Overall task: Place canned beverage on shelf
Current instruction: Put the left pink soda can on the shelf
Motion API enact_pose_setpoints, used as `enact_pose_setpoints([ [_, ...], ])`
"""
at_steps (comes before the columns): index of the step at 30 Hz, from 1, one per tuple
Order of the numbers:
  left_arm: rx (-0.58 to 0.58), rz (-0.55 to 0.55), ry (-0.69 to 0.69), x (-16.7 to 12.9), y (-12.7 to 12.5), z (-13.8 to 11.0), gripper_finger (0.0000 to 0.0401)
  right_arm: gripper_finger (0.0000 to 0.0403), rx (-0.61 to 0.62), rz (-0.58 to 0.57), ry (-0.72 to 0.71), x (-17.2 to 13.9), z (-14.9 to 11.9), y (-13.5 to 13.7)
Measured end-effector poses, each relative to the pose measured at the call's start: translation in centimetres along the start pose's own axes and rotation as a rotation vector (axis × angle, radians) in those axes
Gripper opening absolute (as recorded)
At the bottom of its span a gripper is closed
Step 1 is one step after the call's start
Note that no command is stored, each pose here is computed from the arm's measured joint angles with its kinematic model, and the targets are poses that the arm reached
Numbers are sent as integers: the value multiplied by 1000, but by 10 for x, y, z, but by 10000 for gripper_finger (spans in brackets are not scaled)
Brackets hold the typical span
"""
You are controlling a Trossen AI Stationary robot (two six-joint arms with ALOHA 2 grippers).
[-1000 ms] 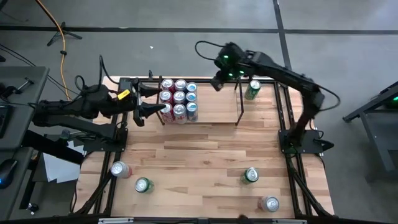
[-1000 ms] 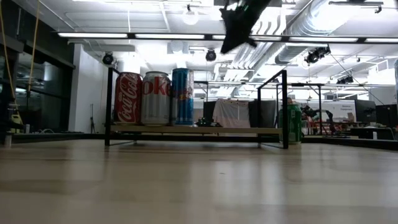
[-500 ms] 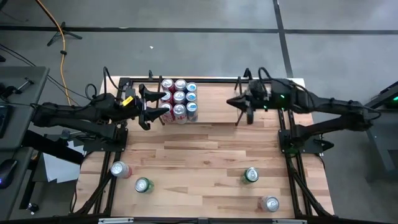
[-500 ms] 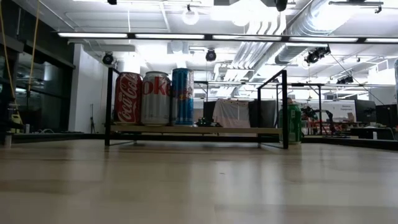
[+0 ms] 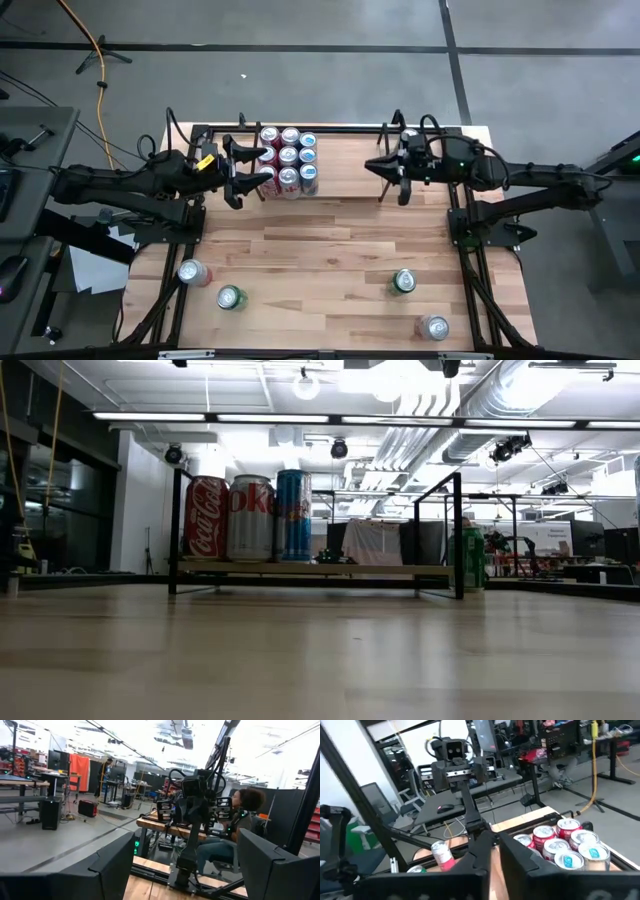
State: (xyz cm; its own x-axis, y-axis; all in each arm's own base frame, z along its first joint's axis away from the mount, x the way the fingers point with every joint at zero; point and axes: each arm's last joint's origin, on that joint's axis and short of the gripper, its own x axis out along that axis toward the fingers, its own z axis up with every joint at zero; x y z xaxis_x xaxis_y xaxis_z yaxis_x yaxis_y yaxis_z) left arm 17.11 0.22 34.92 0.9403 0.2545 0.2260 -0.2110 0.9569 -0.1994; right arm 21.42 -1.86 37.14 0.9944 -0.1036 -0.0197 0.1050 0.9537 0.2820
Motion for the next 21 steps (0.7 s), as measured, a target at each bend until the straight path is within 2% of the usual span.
enact_pose_setpoints([
  [4, 10, 1, 4, 0, 0, 0, 259, 93, 1, -6, -3, 1, 0, 0],
  [10, 29, -32, 14, 0, -1, -1, 259, 240, 1, -34, -2, 1, -1, -1],
  [13, 6, -14, 73, 0, -1, 1, 259, 298, 9, -34, 1, 1, -1, -1],
  [17, 37, 20, 202, 3, -2, 20, 260, 337, 26, -41, 24, 1, -3, -2],
  [21, 63, -23, 481, 4, -8, 40, 265, 343, 25, -47, 48, 1, -6, -3],
])
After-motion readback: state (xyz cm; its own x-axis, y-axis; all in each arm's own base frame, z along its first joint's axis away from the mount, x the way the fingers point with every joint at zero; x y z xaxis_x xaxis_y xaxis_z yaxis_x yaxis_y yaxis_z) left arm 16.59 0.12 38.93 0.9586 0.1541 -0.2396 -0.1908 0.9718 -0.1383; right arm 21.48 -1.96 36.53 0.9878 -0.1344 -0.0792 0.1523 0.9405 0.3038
